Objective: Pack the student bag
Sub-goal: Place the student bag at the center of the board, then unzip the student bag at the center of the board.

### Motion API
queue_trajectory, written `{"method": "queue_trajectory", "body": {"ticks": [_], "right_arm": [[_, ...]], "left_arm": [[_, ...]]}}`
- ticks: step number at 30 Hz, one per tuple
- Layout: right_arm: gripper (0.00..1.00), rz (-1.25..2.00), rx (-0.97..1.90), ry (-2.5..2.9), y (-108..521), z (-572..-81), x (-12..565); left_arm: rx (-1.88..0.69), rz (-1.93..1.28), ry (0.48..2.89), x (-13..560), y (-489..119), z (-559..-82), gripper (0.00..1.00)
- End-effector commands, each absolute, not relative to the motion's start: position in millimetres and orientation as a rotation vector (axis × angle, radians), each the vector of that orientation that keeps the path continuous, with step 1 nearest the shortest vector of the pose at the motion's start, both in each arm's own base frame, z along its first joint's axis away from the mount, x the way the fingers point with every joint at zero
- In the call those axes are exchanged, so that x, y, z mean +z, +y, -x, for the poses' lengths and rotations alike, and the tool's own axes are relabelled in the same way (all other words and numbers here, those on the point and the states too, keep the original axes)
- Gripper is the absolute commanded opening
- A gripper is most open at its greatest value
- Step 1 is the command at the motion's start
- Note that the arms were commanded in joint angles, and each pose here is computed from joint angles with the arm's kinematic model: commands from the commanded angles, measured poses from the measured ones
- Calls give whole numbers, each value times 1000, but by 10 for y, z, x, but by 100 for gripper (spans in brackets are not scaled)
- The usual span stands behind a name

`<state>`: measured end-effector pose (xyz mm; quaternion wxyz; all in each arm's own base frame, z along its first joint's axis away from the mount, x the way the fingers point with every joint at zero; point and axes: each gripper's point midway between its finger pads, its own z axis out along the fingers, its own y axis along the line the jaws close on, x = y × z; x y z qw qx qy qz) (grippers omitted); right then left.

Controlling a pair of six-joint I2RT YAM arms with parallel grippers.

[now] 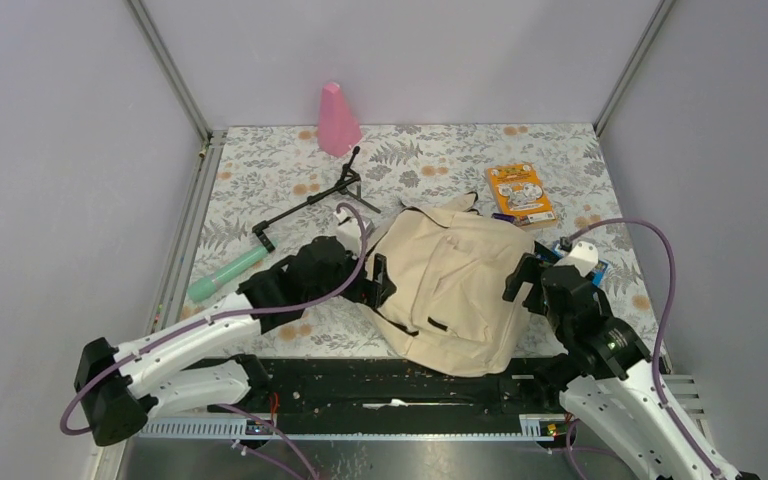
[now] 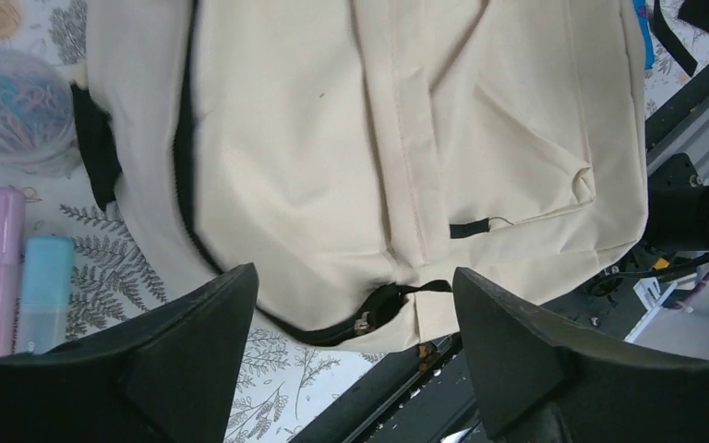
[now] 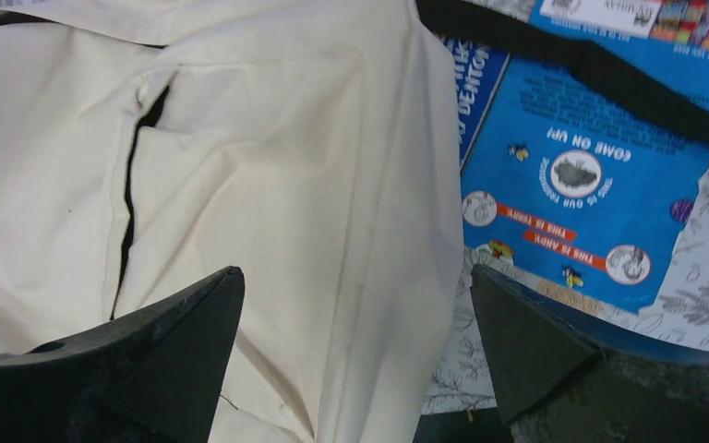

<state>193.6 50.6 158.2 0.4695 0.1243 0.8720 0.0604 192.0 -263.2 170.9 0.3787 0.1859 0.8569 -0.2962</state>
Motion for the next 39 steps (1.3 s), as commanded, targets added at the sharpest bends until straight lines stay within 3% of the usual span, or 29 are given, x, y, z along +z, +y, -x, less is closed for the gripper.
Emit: {"method": "queue_trajectory", "body": {"ticks": [1,8,15,18,23,30,39], "right_arm": [[100,-431,193,2215,487,-1707,1265],[91,-454,394,2227,728,-1626,1217],[85,-304,542,2183,940,-1618,1464],[84,-171,620,2183,1149,-1671,1585],[77,-34,791,2220,1568,-1753,1631],[69,52,914,2210,1969,-1775,1662],[63,132,910,2324,2459,-1640,1237]], "left_arm": [[-651,-512,2093,1808,-2594,-1901,81],[-645,-780,2037,1729,-3097,-1360,83],[-438,-798,2165,1378,-3078,-1460,78],[-413,-779,2133,1300,-2991,-1506,74],[-492,-726,2115,1139,-2873,-1434,56],[-596,-633,2111,1034,-2765,-1348,50],[-561,-645,2189,808,-2734,-1294,43]]}}
